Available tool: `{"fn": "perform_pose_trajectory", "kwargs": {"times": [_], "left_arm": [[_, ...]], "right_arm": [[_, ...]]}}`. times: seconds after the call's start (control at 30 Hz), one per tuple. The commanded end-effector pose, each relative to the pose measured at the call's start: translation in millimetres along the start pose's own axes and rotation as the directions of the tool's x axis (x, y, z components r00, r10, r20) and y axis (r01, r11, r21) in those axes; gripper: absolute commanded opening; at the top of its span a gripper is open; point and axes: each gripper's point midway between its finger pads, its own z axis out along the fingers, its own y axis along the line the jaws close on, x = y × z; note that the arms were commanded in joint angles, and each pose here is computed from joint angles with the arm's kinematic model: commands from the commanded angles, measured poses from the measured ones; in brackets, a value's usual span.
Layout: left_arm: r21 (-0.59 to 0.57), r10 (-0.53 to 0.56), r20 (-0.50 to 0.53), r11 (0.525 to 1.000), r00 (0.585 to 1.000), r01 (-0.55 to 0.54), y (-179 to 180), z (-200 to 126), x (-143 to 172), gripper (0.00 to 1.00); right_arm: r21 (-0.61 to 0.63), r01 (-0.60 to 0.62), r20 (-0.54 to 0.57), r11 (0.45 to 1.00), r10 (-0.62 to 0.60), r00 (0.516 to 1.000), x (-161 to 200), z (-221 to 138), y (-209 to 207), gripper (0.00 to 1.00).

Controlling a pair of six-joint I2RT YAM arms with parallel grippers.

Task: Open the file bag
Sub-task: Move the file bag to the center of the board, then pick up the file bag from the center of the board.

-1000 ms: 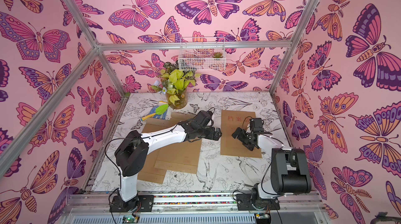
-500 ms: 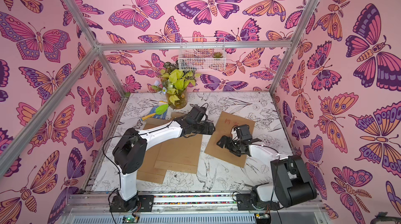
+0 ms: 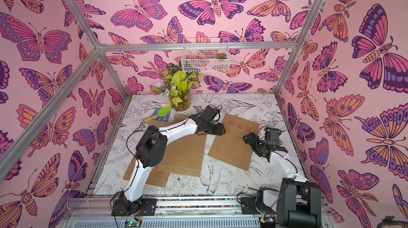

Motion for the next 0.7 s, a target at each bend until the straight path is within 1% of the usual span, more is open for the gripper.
{"fn": "perform_pose_trajectory", "kwargs": {"times": [0.0,0.2,0.33,0.5,0.67], "left_arm": [[-0.009,0.01,-0.081,1.0,0.997,-0.011,4,8,15,0.59],[-0.013,-0.015,-0.123,1.0,0.992,0.014,11,23,24,0.59],[-0.024,-0.026,-0.146,0.999,0.989,0.022,17,29,31,0.6],[-0.048,-0.027,-0.167,0.999,0.986,0.019,24,30,39,0.61],[-0.058,-0.04,-0.197,0.998,0.979,0.03,30,35,51,0.62]], "right_arm": [[-0.003,-0.046,-0.023,0.999,0.046,0.999,-2,1,-13,0.83],[0.045,-0.106,-0.036,0.993,0.108,0.994,-8,10,-32,0.83],[0.03,-0.134,-0.051,0.99,0.136,0.989,-9,15,-33,0.83],[0.044,-0.151,-0.065,0.988,0.154,0.986,-7,20,-39,0.83],[0.012,-0.167,-0.1,0.986,0.167,0.981,-4,27,-36,0.83]]}}
